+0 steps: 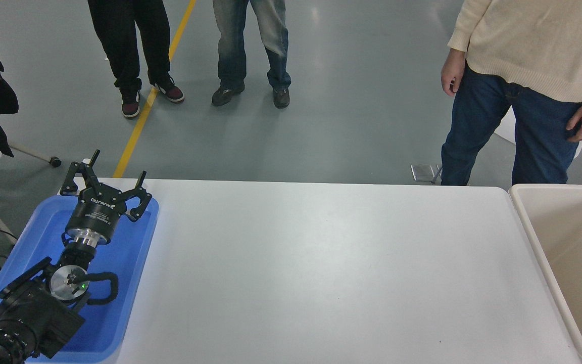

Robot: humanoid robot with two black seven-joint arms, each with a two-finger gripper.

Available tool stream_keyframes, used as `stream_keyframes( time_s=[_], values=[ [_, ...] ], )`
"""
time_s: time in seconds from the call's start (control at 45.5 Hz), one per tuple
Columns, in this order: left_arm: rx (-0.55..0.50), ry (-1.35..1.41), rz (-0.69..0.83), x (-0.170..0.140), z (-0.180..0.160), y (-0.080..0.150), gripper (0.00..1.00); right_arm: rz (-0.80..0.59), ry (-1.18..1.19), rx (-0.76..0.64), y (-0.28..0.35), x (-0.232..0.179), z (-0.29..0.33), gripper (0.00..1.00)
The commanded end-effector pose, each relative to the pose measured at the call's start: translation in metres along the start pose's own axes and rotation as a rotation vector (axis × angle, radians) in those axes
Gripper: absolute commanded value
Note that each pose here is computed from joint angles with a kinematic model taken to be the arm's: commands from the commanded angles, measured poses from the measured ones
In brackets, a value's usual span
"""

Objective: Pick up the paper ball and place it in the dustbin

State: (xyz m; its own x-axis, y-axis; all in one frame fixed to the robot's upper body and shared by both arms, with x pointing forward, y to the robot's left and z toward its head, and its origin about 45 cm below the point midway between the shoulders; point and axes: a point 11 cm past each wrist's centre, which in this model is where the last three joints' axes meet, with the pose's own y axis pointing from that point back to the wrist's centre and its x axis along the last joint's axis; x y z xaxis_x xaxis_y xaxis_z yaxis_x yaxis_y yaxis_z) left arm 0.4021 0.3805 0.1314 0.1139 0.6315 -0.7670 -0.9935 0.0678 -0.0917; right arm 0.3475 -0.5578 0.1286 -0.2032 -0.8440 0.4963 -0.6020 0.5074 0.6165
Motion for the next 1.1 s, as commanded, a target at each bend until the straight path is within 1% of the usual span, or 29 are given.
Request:
stream_keyframes(
  time_s=[0.0, 0.066, 0.132, 0.286, 0.484, 0.505, 0.527, 0.593, 0.703, 0.879, 0.967, 1.077],
  values=[
    [0.0, 0.0, 0.0, 0.0, 0.0, 0.0, 1.0, -0.161, -0.365, 0.119, 0.013, -0.017, -0.036, 1.0],
    [0.0, 0.001, -0.002, -0.001, 0.0, -0.001, 1.0, -0.216, -0.429, 0.158, 0.018, -0.026, -0.039, 1.0],
    [0.0, 0.001, -0.002, -0.001, 0.0, -0.001, 1.0, -0.278, -0.473, 0.241, 0.025, -0.036, -0.047, 1.0],
    [0.0, 0.0, -0.002, -0.001, 0.0, 0.0, 1.0, -0.343, -0.526, 0.426, 0.039, -0.049, -0.059, 1.0],
    [0.0, 0.0, -0.002, -0.001, 0.0, 0.0, 1.0, -0.519, -0.607, 0.601, 0.056, -0.086, -0.067, 1.0],
    [0.0, 0.001, -0.004, -0.001, 0.0, -0.001, 1.0, -0.543, -0.619, 0.61, 0.058, -0.093, -0.066, 1.0],
    [0.0, 0.002, -0.003, -0.001, -0.001, -0.001, 1.0, -0.6, -0.651, 0.631, 0.063, -0.108, -0.067, 1.0],
    [0.001, 0.002, -0.004, -0.001, -0.001, -0.001, 1.0, -0.657, -0.693, 0.641, 0.068, -0.124, -0.067, 1.0],
    [0.001, 0.002, -0.004, -0.001, -0.001, -0.001, 1.0, -0.702, -0.782, 0.629, 0.075, -0.157, -0.059, 1.0],
    [0.001, 0.002, -0.003, -0.001, -0.001, -0.001, 1.0, -0.676, -0.915, 0.676, 0.088, -0.194, -0.065, 1.0],
    [0.001, 0.002, -0.003, -0.001, -0.001, -0.001, 1.0, -0.65, -0.931, 0.677, 0.09, -0.205, -0.066, 1.0],
    [0.002, 0.002, -0.003, -0.001, -0.001, -0.001, 1.0, -0.636, -0.927, 0.671, 0.091, -0.208, -0.067, 1.0]
  ],
)
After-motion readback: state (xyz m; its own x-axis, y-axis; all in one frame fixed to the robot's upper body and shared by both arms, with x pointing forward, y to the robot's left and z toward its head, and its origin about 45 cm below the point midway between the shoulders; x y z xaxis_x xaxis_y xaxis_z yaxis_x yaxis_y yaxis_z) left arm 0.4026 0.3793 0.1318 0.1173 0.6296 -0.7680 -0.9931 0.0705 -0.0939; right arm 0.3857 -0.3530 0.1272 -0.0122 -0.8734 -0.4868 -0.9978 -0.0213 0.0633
